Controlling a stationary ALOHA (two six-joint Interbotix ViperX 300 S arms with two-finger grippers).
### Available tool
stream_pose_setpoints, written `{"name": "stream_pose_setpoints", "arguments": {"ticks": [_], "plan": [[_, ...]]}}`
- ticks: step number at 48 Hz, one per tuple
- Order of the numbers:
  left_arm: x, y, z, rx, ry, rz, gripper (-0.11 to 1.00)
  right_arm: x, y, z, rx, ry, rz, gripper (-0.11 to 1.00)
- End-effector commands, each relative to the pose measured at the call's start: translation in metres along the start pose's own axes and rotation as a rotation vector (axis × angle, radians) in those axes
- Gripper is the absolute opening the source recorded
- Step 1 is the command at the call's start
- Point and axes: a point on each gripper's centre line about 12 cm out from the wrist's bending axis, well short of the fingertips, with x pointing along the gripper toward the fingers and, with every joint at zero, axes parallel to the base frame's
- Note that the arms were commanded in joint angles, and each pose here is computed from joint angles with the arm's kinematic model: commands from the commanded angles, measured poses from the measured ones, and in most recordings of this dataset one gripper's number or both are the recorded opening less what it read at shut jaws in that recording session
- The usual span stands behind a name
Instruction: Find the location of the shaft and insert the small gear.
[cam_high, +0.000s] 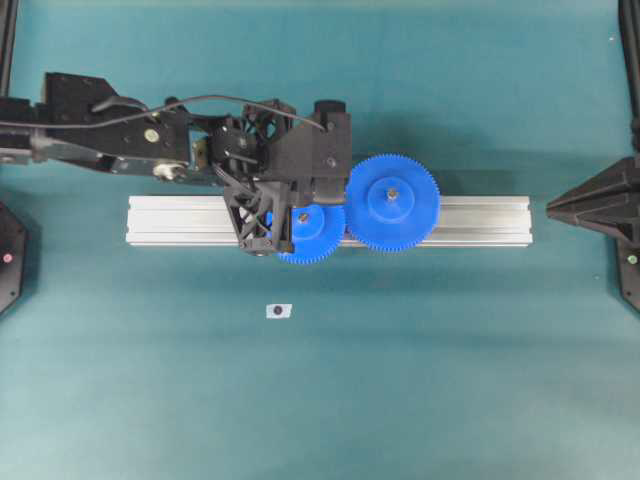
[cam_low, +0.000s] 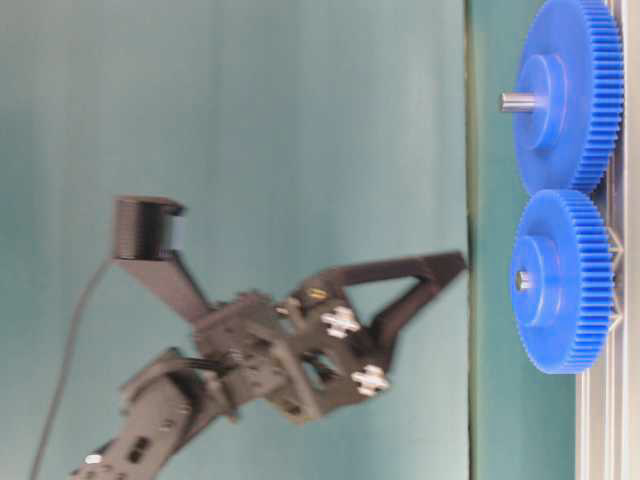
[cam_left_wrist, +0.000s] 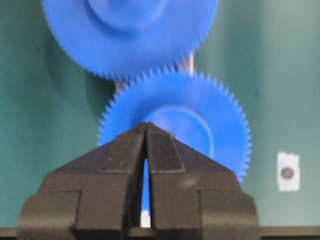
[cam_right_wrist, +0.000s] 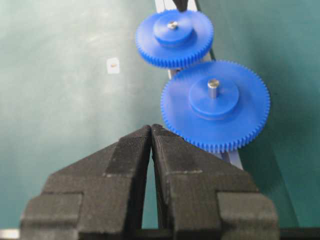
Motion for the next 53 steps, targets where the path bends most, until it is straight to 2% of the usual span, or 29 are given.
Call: {"name": "stream_pose_setpoints", "arguments": {"ticks": [1, 11, 24, 28, 40, 53], "plan": [[-0.025, 0.002, 0.023, 0.005, -0.084, 0.012, 0.00, 0.000, 0.000, 0.004, 0.008, -0.011, 0.000, 0.14], [-0.054, -0.017, 0.033, 0.036, -0.148, -0.018, 0.00, 0.000, 0.000, 0.004, 0.008, -0.012, 0.001, 0.14], [-0.083, -0.036, 0.031, 0.059, -0.203, -0.052, 0.00, 0.000, 0.000, 0.003, 0.008, -0.012, 0.001, 0.14], [-0.088, -0.038, 0.027, 0.037, -0.217, -0.057, 0.00, 0.000, 0.000, 0.003, 0.008, -0.014, 0.001, 0.14], [-0.107, -0.038, 0.014, -0.073, -0.298, -0.065, 0.00, 0.000, 0.000, 0.002, 0.008, -0.011, 0.000, 0.14], [-0.126, -0.038, -0.001, -0.110, -0.378, -0.070, 0.00, 0.000, 0.000, 0.003, 0.008, -0.014, 0.001, 0.14]]}}
